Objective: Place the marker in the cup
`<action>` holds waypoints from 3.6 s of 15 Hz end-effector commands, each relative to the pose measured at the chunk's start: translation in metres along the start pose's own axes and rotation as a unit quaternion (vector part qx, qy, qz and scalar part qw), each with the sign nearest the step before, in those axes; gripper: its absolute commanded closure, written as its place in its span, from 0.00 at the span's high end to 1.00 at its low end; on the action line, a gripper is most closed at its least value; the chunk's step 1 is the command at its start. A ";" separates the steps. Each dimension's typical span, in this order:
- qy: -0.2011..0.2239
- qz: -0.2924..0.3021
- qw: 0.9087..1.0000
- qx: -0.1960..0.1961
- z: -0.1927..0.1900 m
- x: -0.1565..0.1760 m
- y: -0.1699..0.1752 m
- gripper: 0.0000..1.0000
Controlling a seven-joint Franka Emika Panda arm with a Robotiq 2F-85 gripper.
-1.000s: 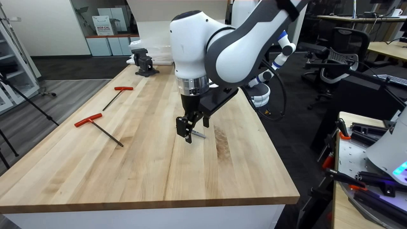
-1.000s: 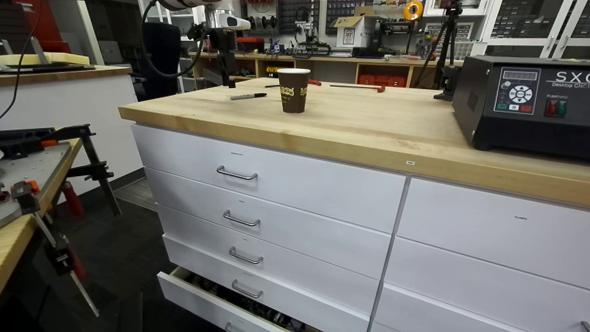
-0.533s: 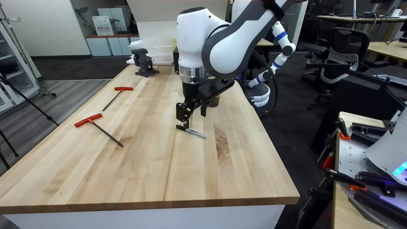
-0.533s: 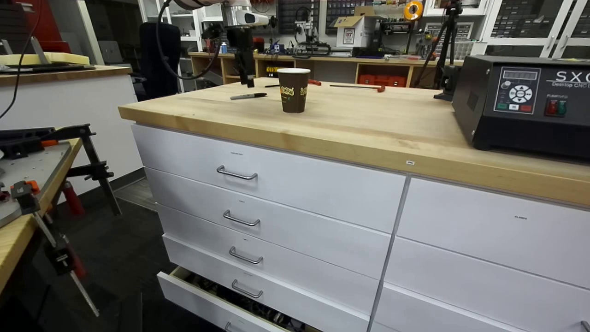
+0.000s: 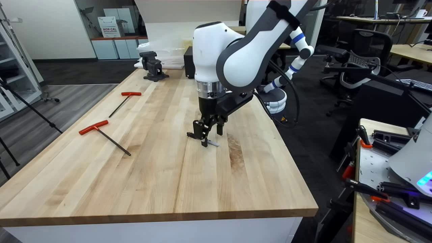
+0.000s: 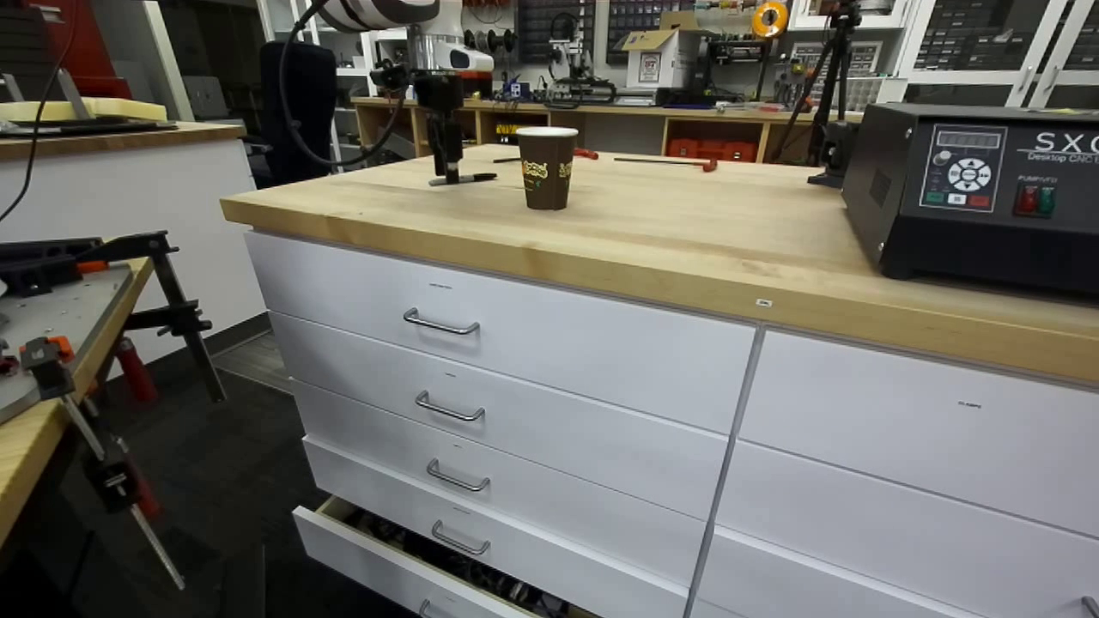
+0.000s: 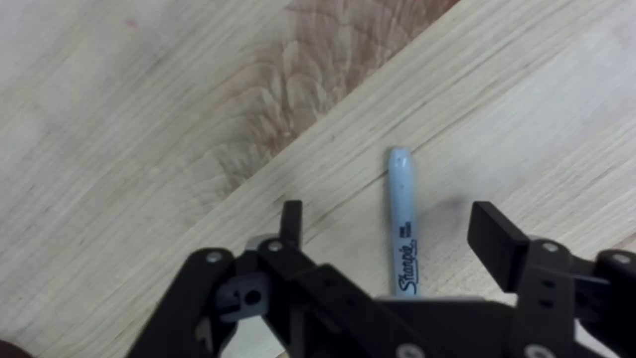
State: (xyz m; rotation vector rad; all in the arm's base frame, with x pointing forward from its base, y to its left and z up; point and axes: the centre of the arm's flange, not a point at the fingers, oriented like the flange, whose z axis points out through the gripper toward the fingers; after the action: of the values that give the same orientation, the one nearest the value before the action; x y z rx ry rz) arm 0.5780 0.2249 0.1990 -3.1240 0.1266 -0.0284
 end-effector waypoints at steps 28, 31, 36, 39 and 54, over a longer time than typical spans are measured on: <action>0.159 0.000 0.987 -0.025 -0.169 0.019 0.042 0.05; 0.174 0.028 0.982 -0.062 -0.184 0.027 0.081 0.05; 0.194 0.037 0.977 -0.081 -0.207 0.023 0.114 0.05; 0.205 0.047 0.975 -0.074 -0.212 0.016 0.127 0.05; 0.257 0.112 0.960 0.024 -0.144 -0.018 0.147 0.05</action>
State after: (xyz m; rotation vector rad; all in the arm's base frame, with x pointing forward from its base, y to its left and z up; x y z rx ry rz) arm 0.5562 0.0776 0.3456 -2.9926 0.4418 -0.7679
